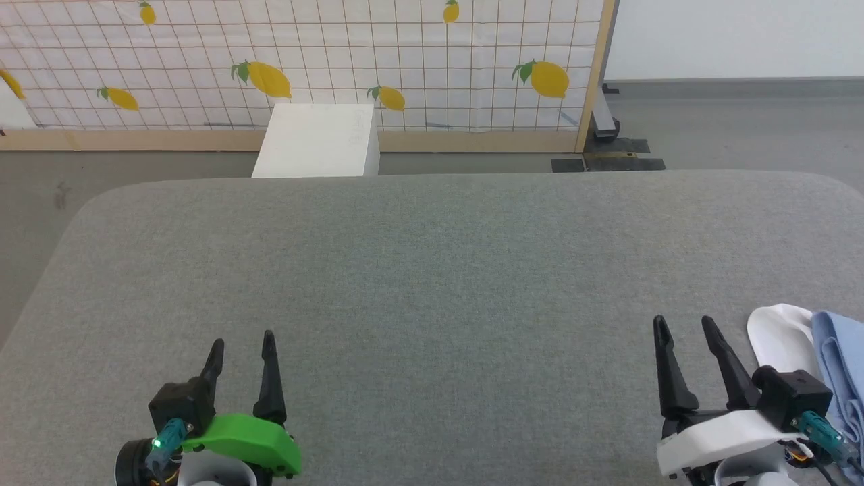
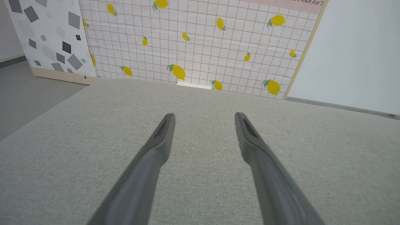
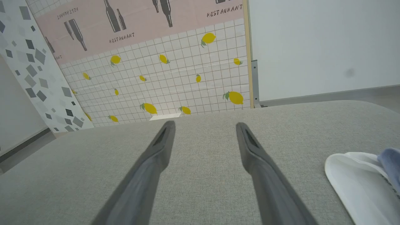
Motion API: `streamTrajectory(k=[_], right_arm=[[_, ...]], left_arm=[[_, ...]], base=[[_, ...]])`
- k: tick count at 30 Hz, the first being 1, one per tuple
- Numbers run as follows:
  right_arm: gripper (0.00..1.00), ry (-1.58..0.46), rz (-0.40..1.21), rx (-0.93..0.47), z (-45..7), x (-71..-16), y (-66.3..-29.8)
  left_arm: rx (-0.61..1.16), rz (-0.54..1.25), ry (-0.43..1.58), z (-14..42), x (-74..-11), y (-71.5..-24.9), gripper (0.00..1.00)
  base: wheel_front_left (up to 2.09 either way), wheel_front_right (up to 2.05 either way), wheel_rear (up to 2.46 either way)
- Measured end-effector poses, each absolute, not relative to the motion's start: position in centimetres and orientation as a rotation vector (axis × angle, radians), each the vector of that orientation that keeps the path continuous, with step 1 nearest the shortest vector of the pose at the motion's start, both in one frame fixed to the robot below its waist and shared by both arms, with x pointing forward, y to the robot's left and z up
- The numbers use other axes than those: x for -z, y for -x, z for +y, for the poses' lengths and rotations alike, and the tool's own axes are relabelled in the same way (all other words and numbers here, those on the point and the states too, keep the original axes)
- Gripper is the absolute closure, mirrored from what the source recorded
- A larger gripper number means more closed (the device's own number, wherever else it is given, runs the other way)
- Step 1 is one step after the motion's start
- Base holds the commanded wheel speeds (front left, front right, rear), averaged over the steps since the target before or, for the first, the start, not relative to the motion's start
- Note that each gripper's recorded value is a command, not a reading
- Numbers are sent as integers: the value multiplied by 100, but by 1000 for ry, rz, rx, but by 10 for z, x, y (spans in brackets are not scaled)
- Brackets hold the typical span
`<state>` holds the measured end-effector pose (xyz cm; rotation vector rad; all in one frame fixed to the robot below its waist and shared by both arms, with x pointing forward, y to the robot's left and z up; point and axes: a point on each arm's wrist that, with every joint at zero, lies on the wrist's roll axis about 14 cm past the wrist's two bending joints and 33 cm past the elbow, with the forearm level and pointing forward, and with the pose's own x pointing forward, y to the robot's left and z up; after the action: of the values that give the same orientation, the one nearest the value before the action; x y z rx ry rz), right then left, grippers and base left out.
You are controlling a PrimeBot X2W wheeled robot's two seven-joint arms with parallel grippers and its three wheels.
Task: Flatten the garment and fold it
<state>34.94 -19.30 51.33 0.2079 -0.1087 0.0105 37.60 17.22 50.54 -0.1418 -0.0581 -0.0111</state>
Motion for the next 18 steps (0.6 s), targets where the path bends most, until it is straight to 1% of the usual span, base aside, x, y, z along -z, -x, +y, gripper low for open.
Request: streamTrajectory(k=[2,3,18], right_arm=[[0,-209,-105,-13,-192,-512,-350],[100,-210,-103,-14,-192,-512,-350],[100,-199,-92,-23,-189,-512,-352]], left_arm=[[14,-52,142,172,-503,-376,0],[16,-49,143,171,-503,-376,100],[13,-48,141,173,-505,-377,100]], base=[[0,0,0],[0,0,0],[0,0,0]])
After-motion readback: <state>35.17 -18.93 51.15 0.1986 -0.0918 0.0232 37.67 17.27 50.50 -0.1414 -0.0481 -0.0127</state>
